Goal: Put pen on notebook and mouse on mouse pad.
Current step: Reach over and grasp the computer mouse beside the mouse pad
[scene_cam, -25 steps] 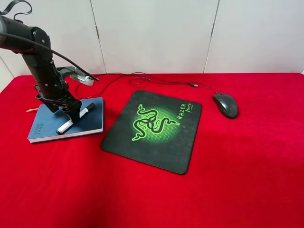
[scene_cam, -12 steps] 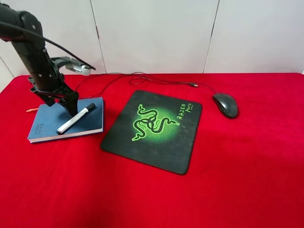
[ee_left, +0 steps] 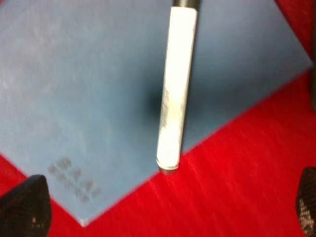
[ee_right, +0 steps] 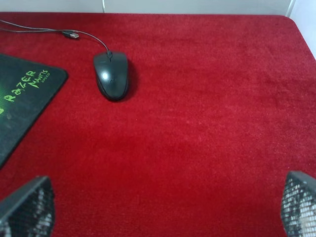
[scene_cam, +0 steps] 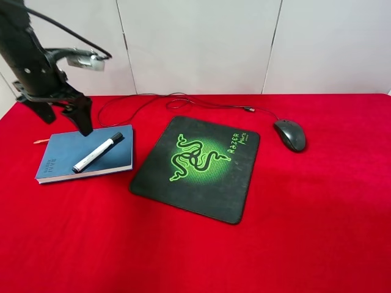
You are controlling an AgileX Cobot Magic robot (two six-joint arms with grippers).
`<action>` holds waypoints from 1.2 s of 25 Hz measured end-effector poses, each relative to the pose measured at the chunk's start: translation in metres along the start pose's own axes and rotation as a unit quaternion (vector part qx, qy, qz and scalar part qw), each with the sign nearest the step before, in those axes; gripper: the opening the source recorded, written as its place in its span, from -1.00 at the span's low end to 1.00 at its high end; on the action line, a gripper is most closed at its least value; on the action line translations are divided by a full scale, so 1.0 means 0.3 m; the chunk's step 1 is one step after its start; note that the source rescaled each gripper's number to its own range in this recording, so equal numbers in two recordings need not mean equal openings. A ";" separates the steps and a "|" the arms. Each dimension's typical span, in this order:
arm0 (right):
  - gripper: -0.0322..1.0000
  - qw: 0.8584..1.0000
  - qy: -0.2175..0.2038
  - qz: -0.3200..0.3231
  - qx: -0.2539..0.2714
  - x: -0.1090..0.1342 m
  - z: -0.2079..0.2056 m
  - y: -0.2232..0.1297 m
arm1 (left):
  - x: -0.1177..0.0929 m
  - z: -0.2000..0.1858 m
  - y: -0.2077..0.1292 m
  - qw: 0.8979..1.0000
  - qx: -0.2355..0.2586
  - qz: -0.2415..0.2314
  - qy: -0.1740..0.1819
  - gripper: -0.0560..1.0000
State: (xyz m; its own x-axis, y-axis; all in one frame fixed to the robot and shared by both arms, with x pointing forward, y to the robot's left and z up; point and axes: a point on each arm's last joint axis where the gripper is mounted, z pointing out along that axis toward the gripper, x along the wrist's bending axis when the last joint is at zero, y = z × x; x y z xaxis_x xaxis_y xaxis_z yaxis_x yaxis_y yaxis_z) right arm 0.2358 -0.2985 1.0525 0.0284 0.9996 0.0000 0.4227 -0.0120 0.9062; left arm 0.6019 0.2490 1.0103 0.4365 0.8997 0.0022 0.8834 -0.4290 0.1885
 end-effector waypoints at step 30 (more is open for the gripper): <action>1.00 1.000 0.000 0.000 0.000 0.000 0.000 0.000 | -0.265 -0.595 -0.574 0.971 -0.239 -0.011 0.005 1.00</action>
State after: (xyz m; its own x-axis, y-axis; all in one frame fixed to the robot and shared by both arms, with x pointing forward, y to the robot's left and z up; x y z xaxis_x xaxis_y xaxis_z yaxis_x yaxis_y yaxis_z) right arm 0.2358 -0.2985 1.0525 0.0284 0.9996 0.0000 0.4227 -0.0120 0.9062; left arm 0.3845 0.2658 1.1528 0.4155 0.9096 0.0018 0.7110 -0.3260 0.6230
